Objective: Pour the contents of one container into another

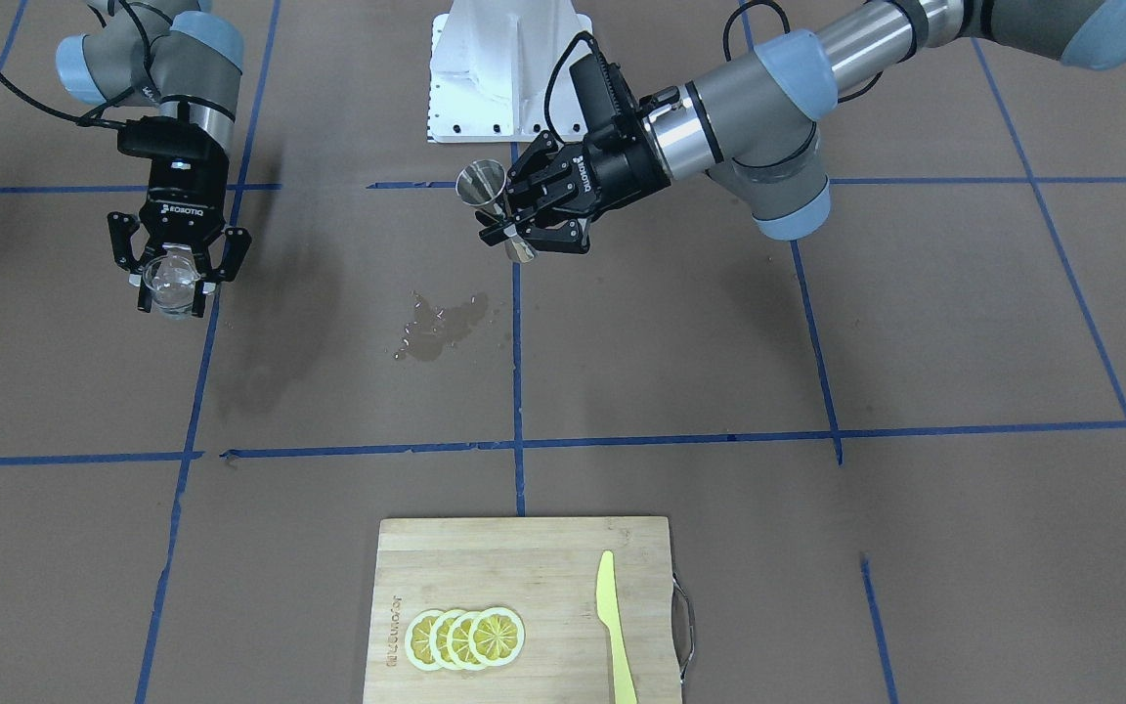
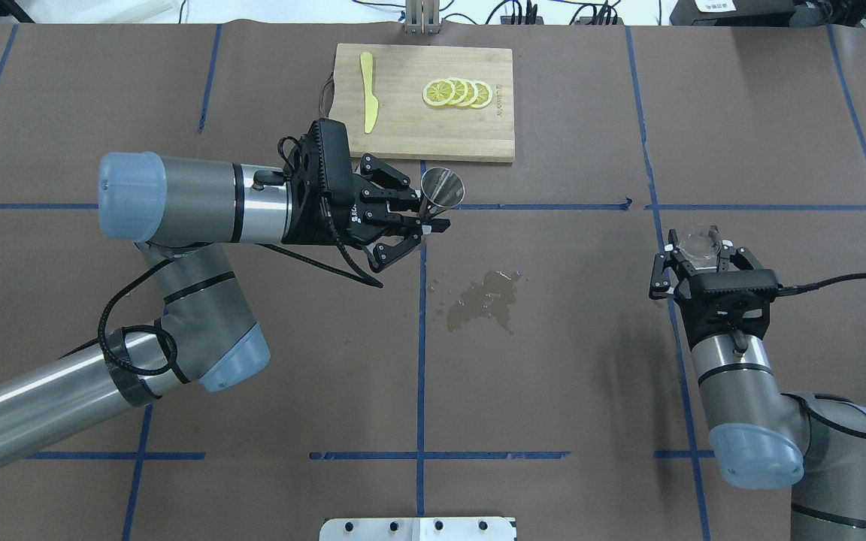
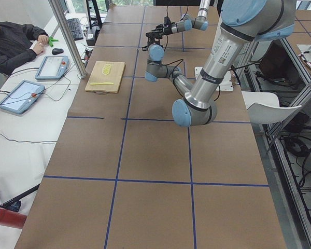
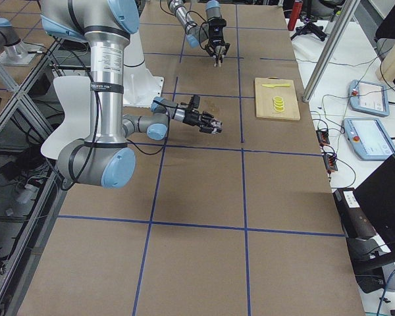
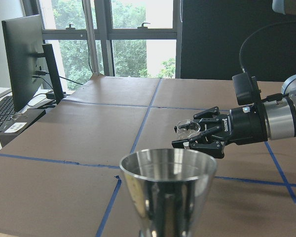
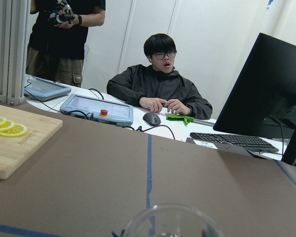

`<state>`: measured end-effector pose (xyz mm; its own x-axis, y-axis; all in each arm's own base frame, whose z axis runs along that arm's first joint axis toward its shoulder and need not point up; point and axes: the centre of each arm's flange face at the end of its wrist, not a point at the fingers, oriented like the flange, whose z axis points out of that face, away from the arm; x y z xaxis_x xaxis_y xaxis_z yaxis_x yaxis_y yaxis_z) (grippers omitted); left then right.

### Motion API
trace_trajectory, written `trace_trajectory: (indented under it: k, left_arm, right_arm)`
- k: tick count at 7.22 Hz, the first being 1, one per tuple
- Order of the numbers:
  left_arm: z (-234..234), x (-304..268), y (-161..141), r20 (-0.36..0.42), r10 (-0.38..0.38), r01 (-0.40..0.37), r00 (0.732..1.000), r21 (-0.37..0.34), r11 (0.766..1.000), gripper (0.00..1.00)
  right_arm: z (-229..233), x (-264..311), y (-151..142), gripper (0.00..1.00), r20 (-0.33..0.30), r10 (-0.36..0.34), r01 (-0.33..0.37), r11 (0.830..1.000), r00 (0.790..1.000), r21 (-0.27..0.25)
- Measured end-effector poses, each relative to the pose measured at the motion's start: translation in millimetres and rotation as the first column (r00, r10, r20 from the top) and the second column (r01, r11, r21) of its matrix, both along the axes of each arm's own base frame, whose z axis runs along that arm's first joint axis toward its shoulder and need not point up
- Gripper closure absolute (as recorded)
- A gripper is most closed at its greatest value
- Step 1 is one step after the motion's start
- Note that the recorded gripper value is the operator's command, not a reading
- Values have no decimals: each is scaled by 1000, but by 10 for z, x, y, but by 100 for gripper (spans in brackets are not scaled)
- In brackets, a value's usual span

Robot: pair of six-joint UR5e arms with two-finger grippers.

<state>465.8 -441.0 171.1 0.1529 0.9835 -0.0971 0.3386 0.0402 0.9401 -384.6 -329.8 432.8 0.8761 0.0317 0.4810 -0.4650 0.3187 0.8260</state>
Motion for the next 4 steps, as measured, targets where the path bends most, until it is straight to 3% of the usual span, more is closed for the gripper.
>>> trace_trajectory:
  k: [2,4]
  left_arm:
    - [15,-2,-1,2,-3,3,1000,2,1000,100]
    - [57,0,-19,0,-27,27,1000,-5,1000,100]
  right_arm:
    - [-399,-26,-171,100,26,-57,57,998,998,-13]
    - [-963,-15,-204,100,23,-135,134,991,991,25]
